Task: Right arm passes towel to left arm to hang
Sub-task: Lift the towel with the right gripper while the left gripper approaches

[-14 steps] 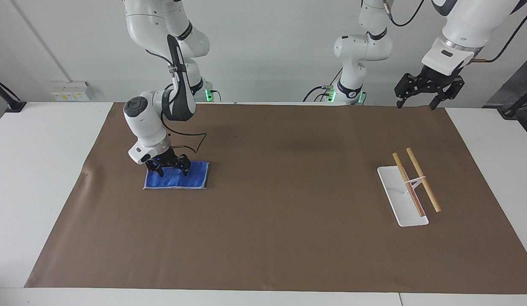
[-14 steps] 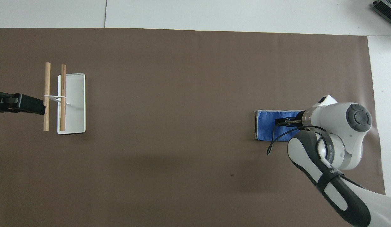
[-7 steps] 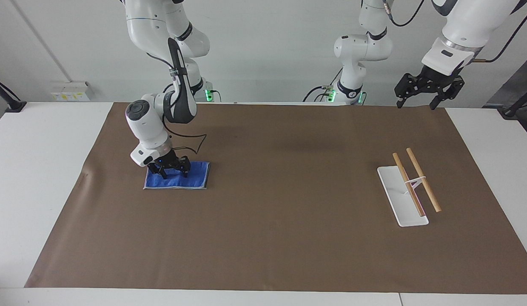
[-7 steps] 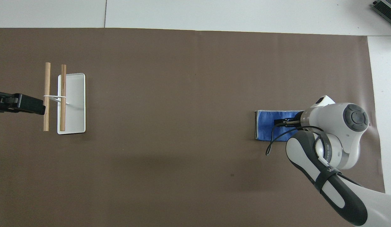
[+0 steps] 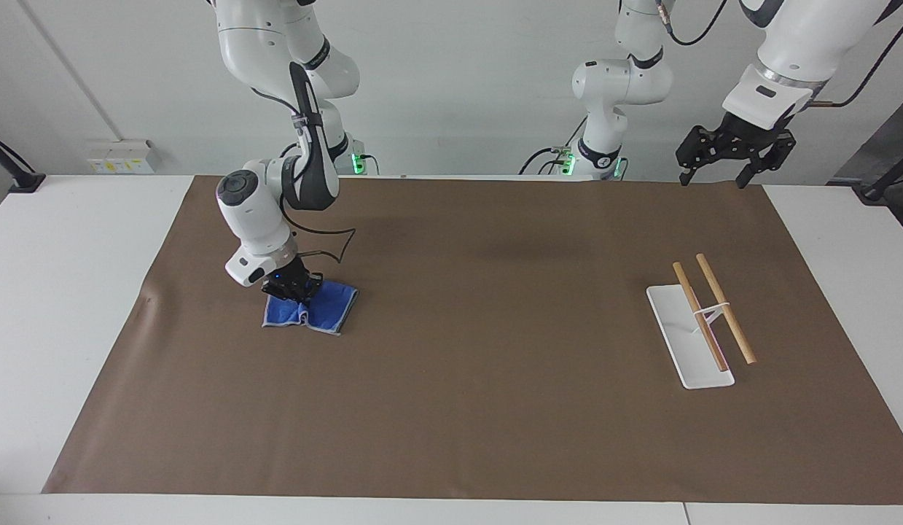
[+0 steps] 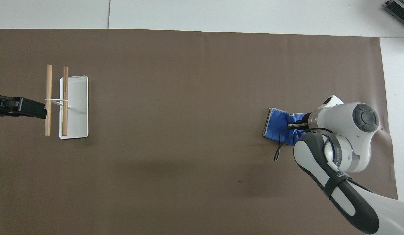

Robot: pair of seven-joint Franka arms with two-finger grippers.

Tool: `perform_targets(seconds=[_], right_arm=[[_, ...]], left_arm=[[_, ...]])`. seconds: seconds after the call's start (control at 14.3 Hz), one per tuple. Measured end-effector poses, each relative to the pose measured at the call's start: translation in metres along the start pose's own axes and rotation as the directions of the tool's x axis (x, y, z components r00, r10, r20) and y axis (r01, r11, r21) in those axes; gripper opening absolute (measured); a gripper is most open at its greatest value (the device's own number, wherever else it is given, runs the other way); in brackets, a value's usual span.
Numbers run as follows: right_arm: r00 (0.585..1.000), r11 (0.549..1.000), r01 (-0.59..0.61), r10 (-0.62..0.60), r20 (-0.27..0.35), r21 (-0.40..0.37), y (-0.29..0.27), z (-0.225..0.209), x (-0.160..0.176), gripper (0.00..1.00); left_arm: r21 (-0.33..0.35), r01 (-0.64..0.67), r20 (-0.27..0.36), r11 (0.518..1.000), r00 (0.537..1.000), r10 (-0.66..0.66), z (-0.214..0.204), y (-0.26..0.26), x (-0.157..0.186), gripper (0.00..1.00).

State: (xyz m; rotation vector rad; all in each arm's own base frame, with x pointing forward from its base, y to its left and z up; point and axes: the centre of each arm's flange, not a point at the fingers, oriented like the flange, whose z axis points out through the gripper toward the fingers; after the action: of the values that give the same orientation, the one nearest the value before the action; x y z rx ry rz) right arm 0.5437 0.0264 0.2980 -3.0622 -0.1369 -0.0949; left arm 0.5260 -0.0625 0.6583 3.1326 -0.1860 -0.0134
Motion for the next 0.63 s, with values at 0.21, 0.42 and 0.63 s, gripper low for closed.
perform_targets(seconds=[0.21, 0.42, 0.63], right_arm=[[0.998, 0.998, 0.063, -0.063, -0.014, 0.009, -0.021, -0.016, 0.013, 0.07], [0.999, 0.995, 0.035, -0.035, -0.004, 0.097, -0.042, -0.04, 0.024, 0.07], [0.999, 0.965, -0.017, 0.024, -0.022, 0.26, -0.059, -0.074, 0.038, 0.07]], left_arm=[[0.0, 0.0, 0.0, 1.0, 1.0, 0.0, 0.0, 0.0, 0.0, 1.0], [0.0, 0.0, 0.0, 1.0, 1.0, 0.0, 0.0, 0.0, 0.0, 1.0], [0.0, 0.0, 0.0, 1.0, 1.0, 0.0, 0.0, 0.0, 0.0, 1.0]])
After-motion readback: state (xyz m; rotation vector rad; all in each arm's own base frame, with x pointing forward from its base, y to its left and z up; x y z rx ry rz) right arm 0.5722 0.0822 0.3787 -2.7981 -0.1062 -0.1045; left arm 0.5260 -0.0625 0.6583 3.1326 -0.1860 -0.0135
